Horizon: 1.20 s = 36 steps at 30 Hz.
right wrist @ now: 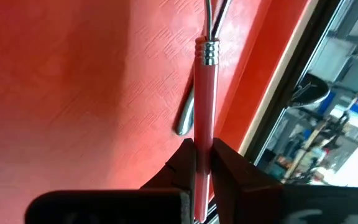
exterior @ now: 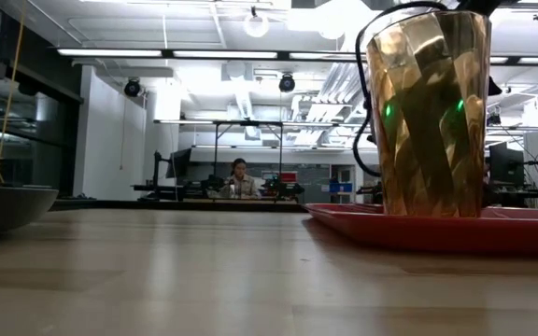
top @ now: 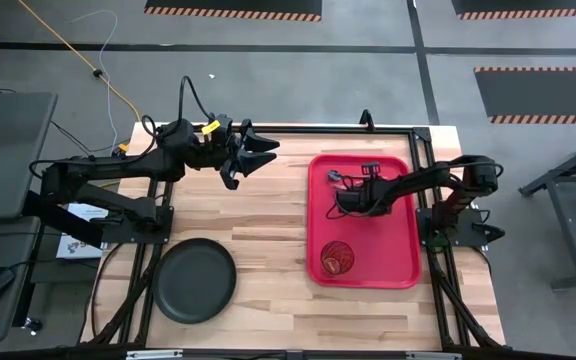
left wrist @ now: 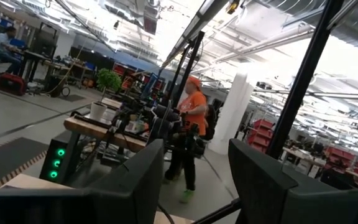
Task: Pick and place plate/cup/fork/spoon on tray
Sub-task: Put the red fork on the red serving tray beside the black spoon
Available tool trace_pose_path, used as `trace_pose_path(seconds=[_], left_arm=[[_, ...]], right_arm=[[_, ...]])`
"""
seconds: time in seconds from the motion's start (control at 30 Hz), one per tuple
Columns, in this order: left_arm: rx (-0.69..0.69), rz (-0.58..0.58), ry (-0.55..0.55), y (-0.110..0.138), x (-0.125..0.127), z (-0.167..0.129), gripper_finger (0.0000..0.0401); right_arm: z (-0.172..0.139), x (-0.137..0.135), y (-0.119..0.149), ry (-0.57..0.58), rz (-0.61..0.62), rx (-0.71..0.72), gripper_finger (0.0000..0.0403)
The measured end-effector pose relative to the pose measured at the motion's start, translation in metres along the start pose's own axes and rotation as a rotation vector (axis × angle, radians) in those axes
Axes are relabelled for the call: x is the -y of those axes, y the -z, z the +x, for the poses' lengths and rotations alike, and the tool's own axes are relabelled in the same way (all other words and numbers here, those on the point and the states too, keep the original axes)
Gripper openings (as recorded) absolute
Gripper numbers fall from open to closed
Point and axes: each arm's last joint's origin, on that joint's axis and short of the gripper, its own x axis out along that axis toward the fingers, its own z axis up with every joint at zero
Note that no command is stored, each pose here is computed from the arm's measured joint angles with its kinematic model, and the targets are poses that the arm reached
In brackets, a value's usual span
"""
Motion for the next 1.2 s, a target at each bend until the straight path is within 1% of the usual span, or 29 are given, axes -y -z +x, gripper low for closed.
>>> trace_pose_path(seconds=[0.1,0.23,0.47,0.63,0.87,1.0,1.2], left_arm=[[0.000,0.021,0.000,0.0000,0.0000,0.0000,0.0170],[0.000,0.023,0.000,0.0000,0.0000,0.0000,0.0170],[-0.001,0.030,0.000,0.0001,0.0001,0.0000,0.0170],[-0.001,0.040,0.001,0.0000,0.0000,0.0000,0.0170],[-0.001,0.040,0.001,0.0001,0.0001,0.0000,0.0170],[-0.001,0.040,0.001,0.0001,0.0001,0.0000,0.0170],[-0.001,0.039,0.002,0.0001,0.0001,0.0000,0.0170]], right_arm=[[-0.0032,0.0041,-0.0033,0.002,0.025,0.008,0.0014],[-0.0064,0.0087,-0.0060,0.005,0.115,0.010,0.0009],[-0.0038,0.0054,-0.0021,0.007,0.097,-0.007,0.0005],[-0.0025,0.0040,-0.0014,-0.023,0.105,-0.007,0.0011],[-0.0023,0.0035,-0.0022,-0.049,0.116,0.002,0.0044],[-0.0023,0.0028,-0.0023,-0.074,0.143,0.004,0.0064],[-0.0024,0.0024,-0.0024,-0.085,0.142,0.005,0.0075]])
